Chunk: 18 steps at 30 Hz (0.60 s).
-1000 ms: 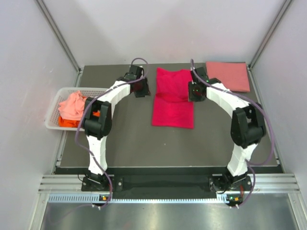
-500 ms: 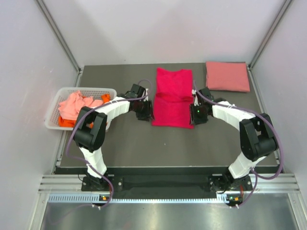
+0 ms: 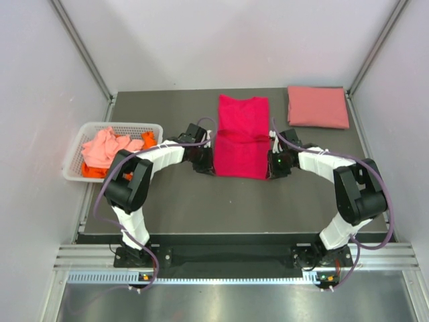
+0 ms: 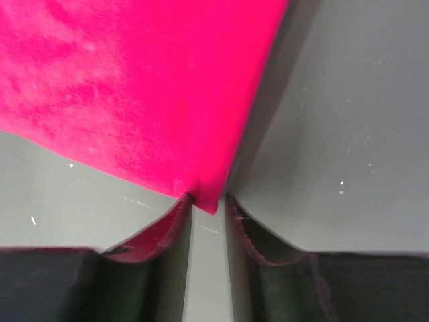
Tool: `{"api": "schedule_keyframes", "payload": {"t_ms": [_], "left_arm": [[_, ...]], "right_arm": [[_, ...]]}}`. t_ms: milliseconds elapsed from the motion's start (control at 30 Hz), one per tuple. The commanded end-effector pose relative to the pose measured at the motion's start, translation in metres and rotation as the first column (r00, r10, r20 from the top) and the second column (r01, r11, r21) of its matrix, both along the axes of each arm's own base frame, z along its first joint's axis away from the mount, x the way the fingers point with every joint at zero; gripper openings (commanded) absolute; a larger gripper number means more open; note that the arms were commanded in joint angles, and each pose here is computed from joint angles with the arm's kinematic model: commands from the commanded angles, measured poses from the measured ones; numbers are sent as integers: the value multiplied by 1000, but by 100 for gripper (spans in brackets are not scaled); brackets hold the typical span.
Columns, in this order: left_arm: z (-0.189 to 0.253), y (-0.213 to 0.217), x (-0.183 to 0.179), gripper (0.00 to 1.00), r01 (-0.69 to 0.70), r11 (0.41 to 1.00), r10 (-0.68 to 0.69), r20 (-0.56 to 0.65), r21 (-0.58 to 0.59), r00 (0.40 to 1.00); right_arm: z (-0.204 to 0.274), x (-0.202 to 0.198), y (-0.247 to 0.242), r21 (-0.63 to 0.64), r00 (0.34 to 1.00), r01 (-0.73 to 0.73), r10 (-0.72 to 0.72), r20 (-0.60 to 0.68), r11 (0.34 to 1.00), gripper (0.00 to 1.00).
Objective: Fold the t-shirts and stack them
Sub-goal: Fold the tshirt
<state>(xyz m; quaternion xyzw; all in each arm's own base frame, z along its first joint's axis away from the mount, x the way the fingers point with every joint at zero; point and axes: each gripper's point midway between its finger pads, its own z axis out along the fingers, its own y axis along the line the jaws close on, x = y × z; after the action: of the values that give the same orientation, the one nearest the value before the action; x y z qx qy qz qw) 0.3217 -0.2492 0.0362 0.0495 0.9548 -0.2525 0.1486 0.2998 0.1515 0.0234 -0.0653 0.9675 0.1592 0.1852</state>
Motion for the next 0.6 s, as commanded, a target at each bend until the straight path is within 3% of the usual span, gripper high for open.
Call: {"api": "schedule_keyframes", "payload": {"t_ms": [0, 67, 100, 267, 567], "left_arm": [[9, -9, 10, 10, 16, 999, -14, 42, -42, 999], [11, -6, 8, 0, 3, 1000, -2, 40, -31, 999], [15, -5, 6, 0, -2, 999, 3, 47, -35, 999], [29, 4, -10, 0, -28, 999, 30, 64, -26, 998], [8, 7, -69, 0, -7, 1000, 7, -6, -22, 1000]], "right_arm": [[12, 14, 3, 34, 996, -17, 14, 83, 999, 21], [11, 15, 3, 33, 996, -8, 6, 85, 999, 10], [12, 14, 3, 37, 996, 5, -8, 85, 999, 0], [15, -2, 0, 83, 992, 78, -86, 95, 993, 0], [-1, -49, -20, 39, 988, 138, -140, 63, 990, 0]]}}
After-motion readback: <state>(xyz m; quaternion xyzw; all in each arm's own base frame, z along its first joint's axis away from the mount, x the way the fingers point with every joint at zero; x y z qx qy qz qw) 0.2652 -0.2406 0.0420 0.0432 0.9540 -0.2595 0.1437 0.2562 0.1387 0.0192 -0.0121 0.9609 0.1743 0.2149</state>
